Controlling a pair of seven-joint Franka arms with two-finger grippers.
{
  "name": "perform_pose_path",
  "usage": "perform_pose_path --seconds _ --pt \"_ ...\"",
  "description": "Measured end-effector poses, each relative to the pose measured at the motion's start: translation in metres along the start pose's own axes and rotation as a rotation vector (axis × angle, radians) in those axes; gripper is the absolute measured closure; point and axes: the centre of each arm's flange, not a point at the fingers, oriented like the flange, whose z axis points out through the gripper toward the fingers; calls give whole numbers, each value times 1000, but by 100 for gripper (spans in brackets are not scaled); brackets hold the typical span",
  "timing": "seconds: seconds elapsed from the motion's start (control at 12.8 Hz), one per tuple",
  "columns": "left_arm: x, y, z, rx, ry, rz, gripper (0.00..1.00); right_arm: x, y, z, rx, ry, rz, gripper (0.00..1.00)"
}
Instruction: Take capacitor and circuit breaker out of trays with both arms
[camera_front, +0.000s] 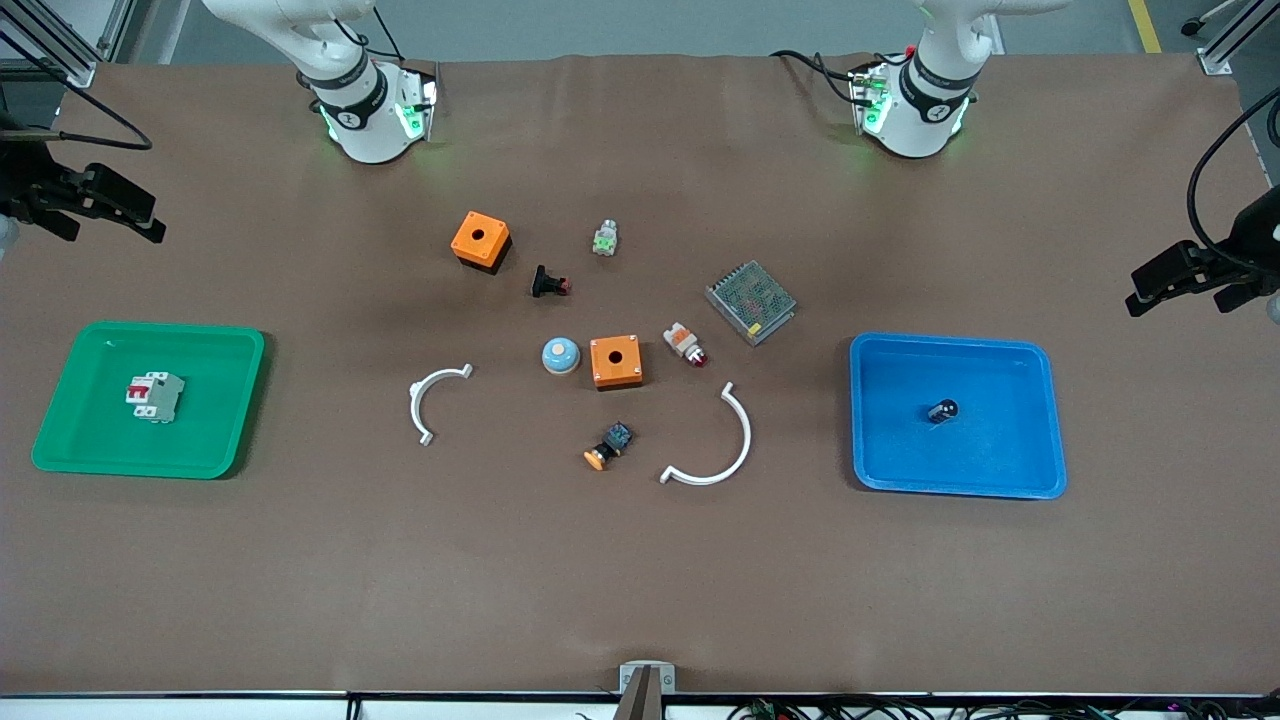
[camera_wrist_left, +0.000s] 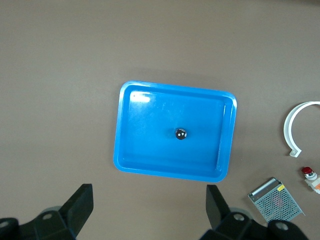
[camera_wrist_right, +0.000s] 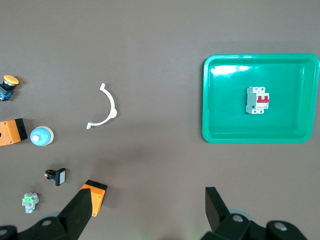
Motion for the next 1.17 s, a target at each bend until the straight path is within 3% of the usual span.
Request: perform_pose_path --seconds 0.62,1.02,1.17 --pt "2 -2 13 2 -36 -20 0 -1 7 3 2 -3 13 0" --pt "12 7 93 9 -177 -8 0 0 9 4 2 1 16 0" --pt "17 14 135 13 -200 3 0 0 9 4 2 3 16 0"
